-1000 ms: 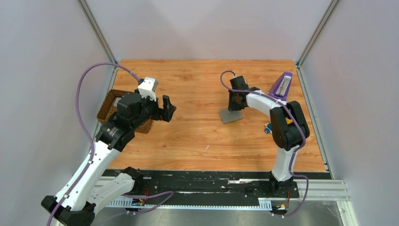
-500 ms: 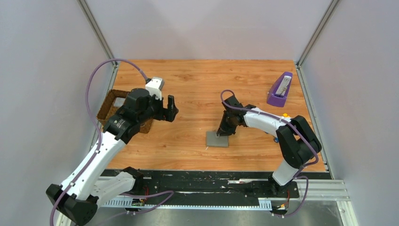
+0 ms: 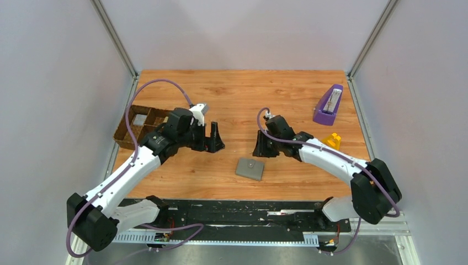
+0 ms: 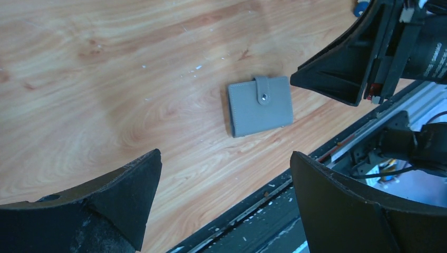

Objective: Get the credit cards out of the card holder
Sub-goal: Move the card holder to the center of the board, then open the card holder at the center of the board.

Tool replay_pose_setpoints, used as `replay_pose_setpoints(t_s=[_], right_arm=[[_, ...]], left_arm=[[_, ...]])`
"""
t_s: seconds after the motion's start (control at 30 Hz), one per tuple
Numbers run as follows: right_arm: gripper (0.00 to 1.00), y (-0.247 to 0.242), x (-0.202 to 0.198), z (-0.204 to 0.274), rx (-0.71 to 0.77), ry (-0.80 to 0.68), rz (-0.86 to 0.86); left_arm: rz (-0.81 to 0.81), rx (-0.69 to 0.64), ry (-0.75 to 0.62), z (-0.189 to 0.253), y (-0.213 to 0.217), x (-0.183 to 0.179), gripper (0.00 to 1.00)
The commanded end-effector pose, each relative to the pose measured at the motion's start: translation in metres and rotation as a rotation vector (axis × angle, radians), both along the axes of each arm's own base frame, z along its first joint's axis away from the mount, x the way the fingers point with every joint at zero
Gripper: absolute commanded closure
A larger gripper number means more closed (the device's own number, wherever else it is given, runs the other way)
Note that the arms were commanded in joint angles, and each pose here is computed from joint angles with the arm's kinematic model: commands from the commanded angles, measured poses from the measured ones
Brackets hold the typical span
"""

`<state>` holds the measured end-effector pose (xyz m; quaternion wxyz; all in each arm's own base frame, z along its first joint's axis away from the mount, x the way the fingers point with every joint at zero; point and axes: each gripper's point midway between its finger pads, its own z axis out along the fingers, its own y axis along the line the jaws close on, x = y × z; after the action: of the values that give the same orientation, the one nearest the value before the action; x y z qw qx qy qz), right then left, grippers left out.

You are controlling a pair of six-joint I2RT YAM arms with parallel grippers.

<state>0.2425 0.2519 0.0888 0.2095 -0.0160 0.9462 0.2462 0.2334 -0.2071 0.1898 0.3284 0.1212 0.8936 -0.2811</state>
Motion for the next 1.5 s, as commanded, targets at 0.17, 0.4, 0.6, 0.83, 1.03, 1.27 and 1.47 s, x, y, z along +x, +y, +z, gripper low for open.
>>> replay_pose_setpoints(t_s=[0.17,0.4,0.6,0.83,1.03,1.27,1.47], right_arm=[[0.68,0.012,0.015,0.018,-0.011,-0.382,0.330],[0.68,0.036,0.007,0.008,-0.037,-0.372,0.457],[0.68,0.040,0.002,-0.014,-0.092,-0.332,0.474],[0.68,0.026,0.003,-0.039,-0.218,-0.292,0.437],[0.69,0.020,-0.002,-0.054,-0.257,-0.253,0.431],[0.75,0.015,-0.004,-0.061,-0.328,-0.241,0.398],[0.98,0.016,-0.009,-0.059,-0.306,-0.220,0.356]], left_arm=[[0.085,-0.136,0.012,0.007,-0.012,0.006,0.00],[0.172,-0.113,0.011,-0.002,0.003,0.005,0.00],[0.191,-0.117,0.015,-0.005,0.006,0.003,0.00],[0.186,-0.105,0.013,-0.006,0.007,0.002,0.00],[0.180,-0.105,0.008,-0.006,0.006,0.004,0.00],[0.184,-0.106,0.024,-0.011,0.005,0.004,0.00],[0.181,-0.102,0.035,-0.014,0.004,0.004,0.00]])
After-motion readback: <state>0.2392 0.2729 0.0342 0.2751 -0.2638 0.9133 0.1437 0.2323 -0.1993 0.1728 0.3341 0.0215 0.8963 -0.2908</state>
